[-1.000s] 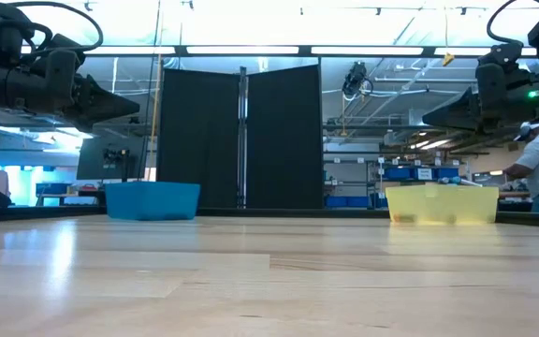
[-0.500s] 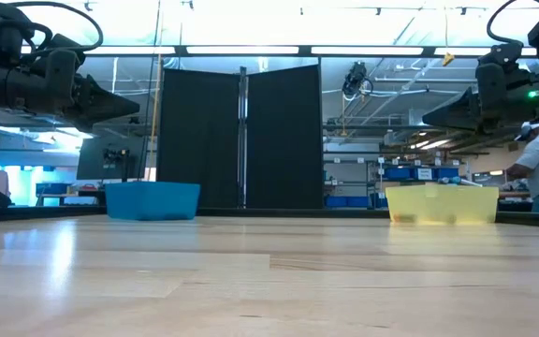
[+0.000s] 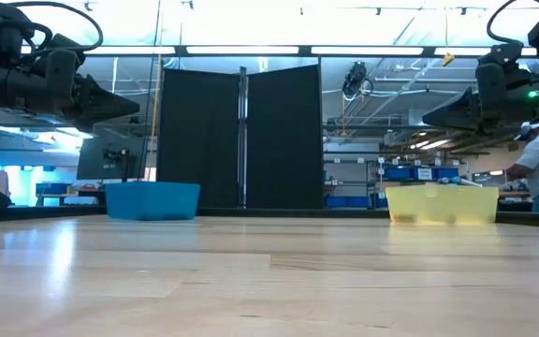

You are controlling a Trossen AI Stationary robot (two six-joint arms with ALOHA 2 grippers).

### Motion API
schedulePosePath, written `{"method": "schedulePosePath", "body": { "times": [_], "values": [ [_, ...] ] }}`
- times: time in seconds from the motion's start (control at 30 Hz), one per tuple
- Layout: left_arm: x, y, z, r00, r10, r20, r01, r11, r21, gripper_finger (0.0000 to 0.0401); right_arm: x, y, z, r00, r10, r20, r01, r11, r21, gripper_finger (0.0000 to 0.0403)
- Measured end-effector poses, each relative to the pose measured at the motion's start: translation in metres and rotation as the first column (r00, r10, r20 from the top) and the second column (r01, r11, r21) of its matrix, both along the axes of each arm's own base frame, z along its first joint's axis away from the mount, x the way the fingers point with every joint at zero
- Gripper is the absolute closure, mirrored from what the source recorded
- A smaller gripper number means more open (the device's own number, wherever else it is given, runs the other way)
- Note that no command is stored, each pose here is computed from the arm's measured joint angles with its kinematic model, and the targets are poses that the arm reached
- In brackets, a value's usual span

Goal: Sort batteries
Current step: Return to Home Position

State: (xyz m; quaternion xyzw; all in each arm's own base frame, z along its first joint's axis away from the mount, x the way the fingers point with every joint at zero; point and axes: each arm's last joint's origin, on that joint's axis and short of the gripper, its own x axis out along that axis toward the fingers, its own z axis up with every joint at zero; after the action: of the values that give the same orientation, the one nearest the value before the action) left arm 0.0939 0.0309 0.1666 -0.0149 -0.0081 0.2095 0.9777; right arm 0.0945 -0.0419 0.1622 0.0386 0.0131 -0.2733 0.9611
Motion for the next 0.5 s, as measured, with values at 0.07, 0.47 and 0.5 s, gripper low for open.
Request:
{"method": "schedulePosePath", "body": {
  "times": [0.07,0.47,0.5],
  "values": [
    [0.0000,0.0000,0.0000,1.000,0.000,0.000,0.000,1.000,0.000,0.0390,0.0000,0.0000,0.0000,1.000,0.000,0.000,0.000,1.000,0.000,0.0376],
    [0.0000,0.0000,0.0000,1.000,0.000,0.000,0.000,1.000,0.000,0.0390,0.0000,0.0000,0.0000,1.000,0.000,0.000,0.000,1.000,0.000,0.0378],
    [0.0000,0.0000,0.0000,1.000,0.000,0.000,0.000,1.000,0.000,0.0390,0.0000,0.0000,0.0000,1.000,0.000,0.000,0.000,1.000,0.000,0.0378]
  ]
}}
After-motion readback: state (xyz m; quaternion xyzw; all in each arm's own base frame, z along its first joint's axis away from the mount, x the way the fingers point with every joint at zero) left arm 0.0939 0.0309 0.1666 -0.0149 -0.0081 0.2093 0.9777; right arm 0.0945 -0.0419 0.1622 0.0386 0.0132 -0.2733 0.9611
